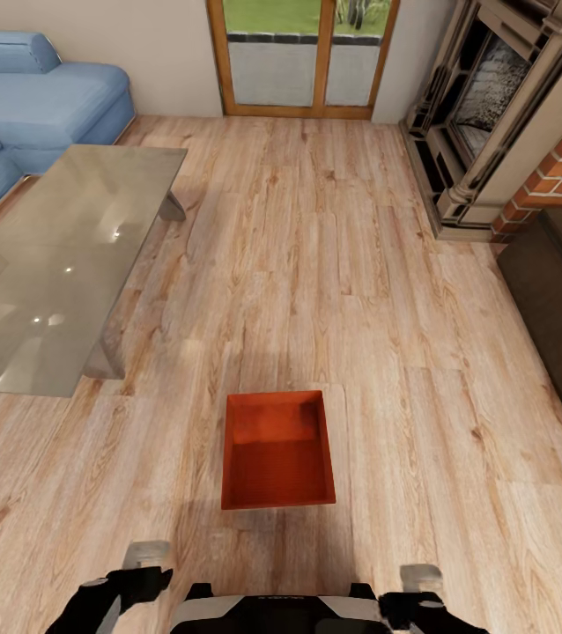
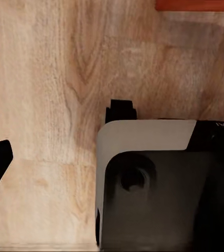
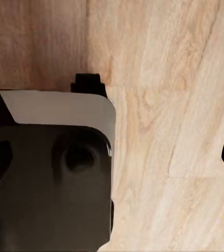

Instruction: Move the two storage containers from the living room to the garage. In the garage, place one container on the floor and stack the other container on top of it (either order is fine).

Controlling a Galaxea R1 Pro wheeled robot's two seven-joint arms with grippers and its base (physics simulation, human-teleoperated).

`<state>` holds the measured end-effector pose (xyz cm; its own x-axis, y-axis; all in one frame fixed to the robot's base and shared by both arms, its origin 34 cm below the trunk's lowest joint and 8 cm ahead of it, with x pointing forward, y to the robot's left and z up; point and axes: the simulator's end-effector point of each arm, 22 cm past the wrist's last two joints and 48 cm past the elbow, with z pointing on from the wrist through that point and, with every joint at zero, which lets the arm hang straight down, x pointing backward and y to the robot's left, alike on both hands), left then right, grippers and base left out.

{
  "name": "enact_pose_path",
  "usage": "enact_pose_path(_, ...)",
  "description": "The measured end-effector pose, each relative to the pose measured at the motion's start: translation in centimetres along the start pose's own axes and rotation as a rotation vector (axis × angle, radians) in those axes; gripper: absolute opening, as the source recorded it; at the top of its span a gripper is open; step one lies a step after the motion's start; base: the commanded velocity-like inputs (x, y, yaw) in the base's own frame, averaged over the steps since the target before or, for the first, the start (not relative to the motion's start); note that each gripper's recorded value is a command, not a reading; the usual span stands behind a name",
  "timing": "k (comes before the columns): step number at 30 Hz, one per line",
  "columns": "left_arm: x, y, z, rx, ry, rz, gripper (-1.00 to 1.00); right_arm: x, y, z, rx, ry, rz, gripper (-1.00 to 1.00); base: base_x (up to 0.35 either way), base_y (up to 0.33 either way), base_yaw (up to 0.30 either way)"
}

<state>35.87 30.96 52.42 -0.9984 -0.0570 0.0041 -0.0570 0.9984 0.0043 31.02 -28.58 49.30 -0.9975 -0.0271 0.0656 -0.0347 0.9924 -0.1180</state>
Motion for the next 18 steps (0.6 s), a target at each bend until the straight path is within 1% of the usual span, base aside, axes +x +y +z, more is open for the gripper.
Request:
enact_pose_path(1,-0.6,-0.2,0.0,0.003,0.014,-0.003,1.0,-3.2,-0.1,0.0,0.002,-0.038,0.005,1.0,0.0,0.0,0.0)
enact_pose_path(2,-1.9,-0.5,-0.1,0.006,0.008,-0.004,1.0,-5.9,0.0,-0.1,0.002,-0.07,0.01,1.0,0.0,0.0,0.0)
enact_pose_path(4,-5.7,-0.9,-0.2,0.014,-0.029,-0.01,1.0,-11.1,0.4,-0.6,-0.001,-0.124,0.019,1.0,0.0,0.0,0.0)
enact_pose_path(5,-8.9,-1.3,-0.4,0.02,-0.064,-0.015,1.0,-14.9,1.4,-1.2,-0.015,-0.16,0.024,1.0,0.0,0.0,0.0)
enact_pose_path(6,-11.1,-1.5,-0.6,0.023,-0.09,-0.017,1.0,-17.5,2.4,-1.8,-0.028,-0.189,0.026,1.0,0.0,0.0,0.0)
enact_pose_path(7,-12.8,-1.7,-0.8,0.027,-0.106,-0.019,1.0,-19.6,3.6,-2.5,-0.039,-0.212,0.027,1.0,0.0,0.0,0.0)
enact_pose_path(8,-13.5,-1.9,-0.9,0.03,-0.112,-0.02,1.0,-20.7,4.2,-2.8,-0.043,-0.225,0.029,1.0,0.0,0.0,0.0)
enact_pose_path(10,-17.2,-3.0,-1.6,0.048,-0.13,-0.028,1.0,-25.5,7.6,-4.9,-0.049,-0.289,0.032,1.0,0.0,0.0,0.0)
enact_pose_path(11,-20.1,-5.4,-2.1,0.079,-0.153,-0.035,1.0,-28.5,10.5,-6.7,-0.056,-0.33,0.037,1.0,0.0,0.0,0.0)
enact_pose_path(12,-21.3,-6.6,-2.4,0.091,-0.166,-0.035,1.0,-29.2,11.6,-7.3,-0.063,-0.341,0.038,1.0,0.0,0.0,0.0)
enact_pose_path(13,-21.7,-7.8,-2.5,0.103,-0.171,-0.033,1.0,-29.4,12.0,-7.5,-0.066,-0.346,0.042,1.0,0.0,0.0,0.0)
enact_pose_path(15,-22.0,-11.4,-2.6,0.14,-0.173,-0.026,1.0,-29.8,12.3,-7.7,-0.069,-0.357,0.046,1.0,0.0,0.0,0.0)
enact_pose_path(16,-22.4,-12.4,-2.8,0.141,-0.176,-0.022,1.0,-29.9,12.4,-7.8,-0.069,-0.365,0.048,1.0,0.0,0.0,0.0)
enact_pose_path(18,-23.0,-13.3,-2.9,0.128,-0.179,-0.017,1.0,-30.3,12.4,-8.0,-0.069,-0.381,0.051,1.0,0.0,0.0,0.0)
